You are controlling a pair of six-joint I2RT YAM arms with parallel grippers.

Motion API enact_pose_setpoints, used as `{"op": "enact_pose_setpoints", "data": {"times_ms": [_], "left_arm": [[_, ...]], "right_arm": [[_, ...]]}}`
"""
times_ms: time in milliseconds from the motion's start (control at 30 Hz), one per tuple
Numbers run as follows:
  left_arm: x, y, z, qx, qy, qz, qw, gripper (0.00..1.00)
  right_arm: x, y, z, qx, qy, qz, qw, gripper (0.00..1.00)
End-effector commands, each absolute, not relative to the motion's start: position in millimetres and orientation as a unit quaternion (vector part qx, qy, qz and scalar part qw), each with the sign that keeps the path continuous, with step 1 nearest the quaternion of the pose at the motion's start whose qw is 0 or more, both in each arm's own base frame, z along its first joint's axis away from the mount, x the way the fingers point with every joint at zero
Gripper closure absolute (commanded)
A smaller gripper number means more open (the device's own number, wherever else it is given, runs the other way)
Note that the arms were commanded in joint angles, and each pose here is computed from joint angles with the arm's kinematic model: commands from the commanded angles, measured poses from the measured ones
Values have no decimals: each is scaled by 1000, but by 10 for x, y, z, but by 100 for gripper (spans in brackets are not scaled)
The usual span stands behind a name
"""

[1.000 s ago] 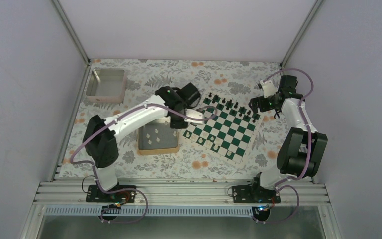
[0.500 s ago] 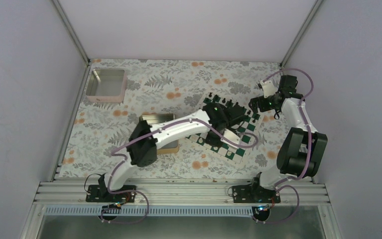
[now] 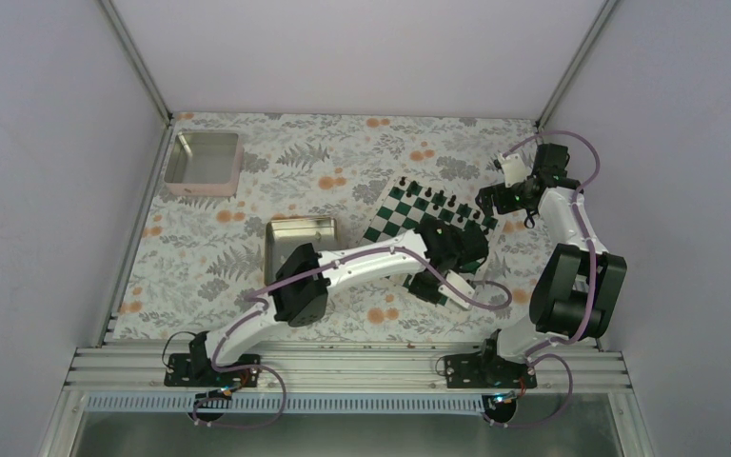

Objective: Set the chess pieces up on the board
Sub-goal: Place the chess piece on the chessboard.

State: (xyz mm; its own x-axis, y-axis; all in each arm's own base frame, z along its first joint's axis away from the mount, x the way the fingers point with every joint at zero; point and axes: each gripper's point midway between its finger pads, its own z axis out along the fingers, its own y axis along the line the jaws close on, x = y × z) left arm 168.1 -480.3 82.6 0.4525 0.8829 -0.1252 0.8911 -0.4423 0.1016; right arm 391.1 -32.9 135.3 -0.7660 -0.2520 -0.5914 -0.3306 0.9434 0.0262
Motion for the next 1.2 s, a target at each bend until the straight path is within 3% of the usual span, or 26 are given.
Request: {"op": "enact_pose_setpoints", "data": {"times_ms": [0, 1167], "left_arm": [[1661, -4793, 777, 853, 516, -31, 66, 89], [1961, -4781, 376, 850, 524, -3, 63, 88]], "right_arm": [[3940, -336, 1392, -155, 935, 70, 310, 0], [3920, -355, 1370, -154, 936, 67, 309, 0]]}}
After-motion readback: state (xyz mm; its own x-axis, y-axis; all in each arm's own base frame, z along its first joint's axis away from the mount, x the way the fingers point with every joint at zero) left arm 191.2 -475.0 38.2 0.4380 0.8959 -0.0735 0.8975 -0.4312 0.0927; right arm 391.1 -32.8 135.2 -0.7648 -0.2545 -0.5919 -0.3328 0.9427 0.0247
